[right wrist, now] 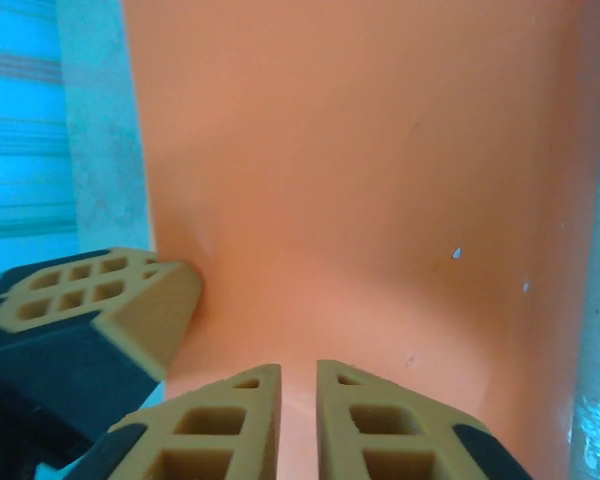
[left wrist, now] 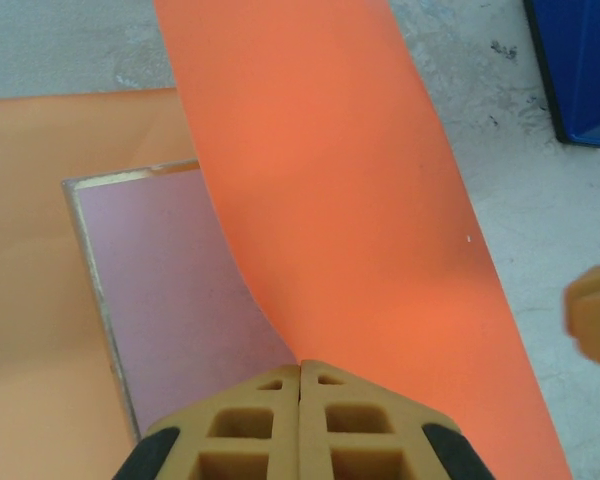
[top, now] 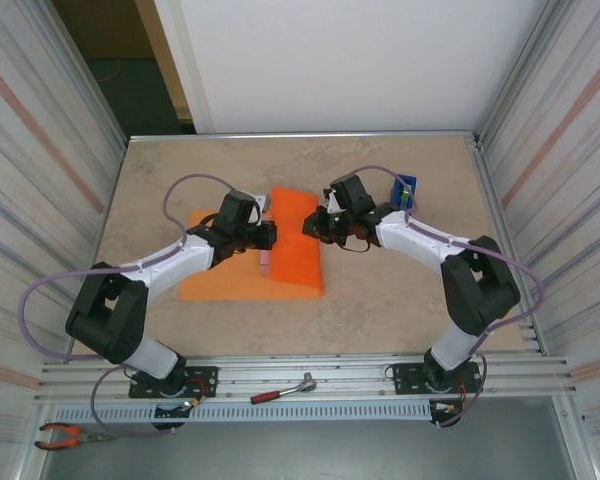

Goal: Wrap the gift box in paper

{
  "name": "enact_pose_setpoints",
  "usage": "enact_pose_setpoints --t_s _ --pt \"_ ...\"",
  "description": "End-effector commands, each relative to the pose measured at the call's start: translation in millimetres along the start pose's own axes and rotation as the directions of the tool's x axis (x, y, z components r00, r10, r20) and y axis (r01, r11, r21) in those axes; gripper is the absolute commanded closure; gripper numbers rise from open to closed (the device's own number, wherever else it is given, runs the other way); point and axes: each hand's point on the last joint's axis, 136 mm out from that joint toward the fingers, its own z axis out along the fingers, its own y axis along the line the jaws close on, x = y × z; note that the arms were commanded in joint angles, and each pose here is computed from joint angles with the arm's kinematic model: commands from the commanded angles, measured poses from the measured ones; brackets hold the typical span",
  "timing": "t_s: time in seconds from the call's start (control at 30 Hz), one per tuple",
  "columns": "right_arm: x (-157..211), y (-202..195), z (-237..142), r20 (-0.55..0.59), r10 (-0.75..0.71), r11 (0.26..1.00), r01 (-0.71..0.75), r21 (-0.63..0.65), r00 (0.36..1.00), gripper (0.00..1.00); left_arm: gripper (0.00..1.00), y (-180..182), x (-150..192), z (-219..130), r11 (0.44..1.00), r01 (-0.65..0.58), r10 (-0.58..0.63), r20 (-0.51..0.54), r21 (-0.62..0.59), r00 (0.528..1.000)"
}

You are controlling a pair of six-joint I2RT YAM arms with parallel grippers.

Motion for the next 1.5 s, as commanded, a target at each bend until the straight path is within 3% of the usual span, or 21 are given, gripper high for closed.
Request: enact_pose_setpoints --t_s 0.0,0.2,0.43,0.57,0.67,0.97,1.2,1.3,1.47 --pt "-1.0 17.7 11.3 -0.013 -0.031 0.998 0.031 -0.046 0.999 0.86 1.00 7.6 0.9 -1.9 0.999 -0.016 0.017 0.003 -0.037 1.000" --pt "10.5 -6.8 28.2 -0.044 -0.010 1.000 0.010 0.011 0.999 0.89 0.97 8.8 -2.0 -6.6 0.998 -0.023 0.023 0.007 -0.051 1.000" --pt "17.3 -22.2 34.1 -0.061 0.009 0.999 -0.006 0.037 0.998 0.91 0.54 29.7 -20.1 -21.5 0.990 -0.005 0.005 0.003 -0.143 1.000" --pt "19.0 -24.4 34.9 -0.066 0.012 0.999 -0.010 0.041 0.998 0.91 0.38 32.8 -20.6 -16.6 0.992 0.003 -0.004 -0.007 -0.124 1.000" --pt "20.5 -25.4 36.2 -0.070 0.013 0.999 -0.010 0.042 0.997 0.91 0.32 27.0 -19.3 -9.3 0.997 0.008 -0.009 -0.012 -0.082 1.000" --pt "20.2 -20.8 41.6 -0.078 0.011 0.999 -0.008 0.034 0.997 0.92 0.25 17.7 -13.3 15.1 1.000 0.015 -0.016 -0.050 -0.026 0.999" --pt "20.6 -17.2 44.2 -0.084 0.008 1.000 -0.006 0.027 0.996 0.92 0.23 18.1 -0.7 30.4 0.999 -0.001 -0.004 -0.091 -0.055 0.996" --pt "19.2 -14.2 43.0 -0.083 0.006 1.000 -0.004 0.020 0.997 0.92 0.28 24.0 8.3 34.5 0.996 0.006 -0.016 -0.119 -0.085 0.993" --pt "11.0 -5.9 32.5 -0.065 -0.004 1.000 0.004 -0.003 0.998 0.92 0.46 37.5 20.1 34.6 0.989 0.019 -0.039 -0.134 -0.143 0.990"
